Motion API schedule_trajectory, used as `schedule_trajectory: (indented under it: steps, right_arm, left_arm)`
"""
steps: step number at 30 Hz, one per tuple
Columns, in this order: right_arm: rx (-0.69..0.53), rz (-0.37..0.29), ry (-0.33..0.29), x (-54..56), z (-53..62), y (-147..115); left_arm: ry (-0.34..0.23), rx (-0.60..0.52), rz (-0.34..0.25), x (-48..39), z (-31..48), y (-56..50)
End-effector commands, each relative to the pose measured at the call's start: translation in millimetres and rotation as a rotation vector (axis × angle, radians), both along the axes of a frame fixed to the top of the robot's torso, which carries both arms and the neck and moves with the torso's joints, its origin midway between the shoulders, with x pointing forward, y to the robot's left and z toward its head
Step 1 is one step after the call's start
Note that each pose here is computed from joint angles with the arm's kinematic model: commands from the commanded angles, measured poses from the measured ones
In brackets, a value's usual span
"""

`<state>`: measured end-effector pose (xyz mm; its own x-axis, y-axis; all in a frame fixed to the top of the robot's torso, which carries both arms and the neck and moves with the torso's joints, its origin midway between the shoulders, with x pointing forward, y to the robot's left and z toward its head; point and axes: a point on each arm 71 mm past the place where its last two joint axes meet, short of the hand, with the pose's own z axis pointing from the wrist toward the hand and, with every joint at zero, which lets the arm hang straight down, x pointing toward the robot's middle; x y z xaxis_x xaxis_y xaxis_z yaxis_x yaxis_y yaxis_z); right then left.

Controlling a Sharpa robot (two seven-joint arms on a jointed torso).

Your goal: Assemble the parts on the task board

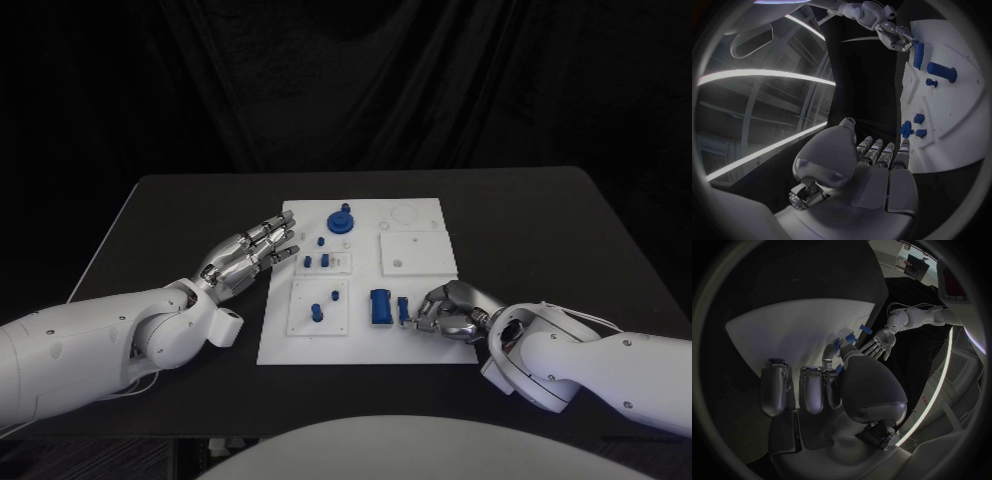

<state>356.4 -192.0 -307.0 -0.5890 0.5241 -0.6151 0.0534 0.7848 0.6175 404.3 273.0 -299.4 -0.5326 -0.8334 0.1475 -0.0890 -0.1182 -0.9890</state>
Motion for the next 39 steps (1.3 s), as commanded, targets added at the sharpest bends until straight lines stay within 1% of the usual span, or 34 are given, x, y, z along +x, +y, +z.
schedule_trajectory:
  steps: [1, 13, 21, 29, 35, 39]
  right_arm:
    - [-0.003, -0.019, -0.005, 0.7, -0.7, -1.1]
    - [-0.012, -0.028, -0.003, 5.1, -3.7, -2.3]
    - [-0.028, -0.006, 0.030, 5.2, -7.1, -0.2]
    - [-0.033, 0.010, 0.044, 4.7, -8.2, 0.4]
    - [-0.019, 0.015, 0.030, 4.1, -6.5, -0.3]
    - [0.009, 0.012, -0.002, 2.6, -2.1, -2.4]
  left_arm:
    - [-0.024, -0.029, -0.010, -0.9, 1.8, -1.4]
    - [-0.022, -0.029, -0.011, -1.0, 1.2, -1.8]
    - [-0.021, -0.029, -0.011, -1.1, 1.0, -1.7]
    - [-0.023, -0.029, -0.010, -1.1, 1.1, -1.5]
    - [-0.029, -0.030, -0.005, -1.4, 1.7, -0.8]
    - [-0.032, -0.026, 0.003, -2.2, 2.4, 0.5]
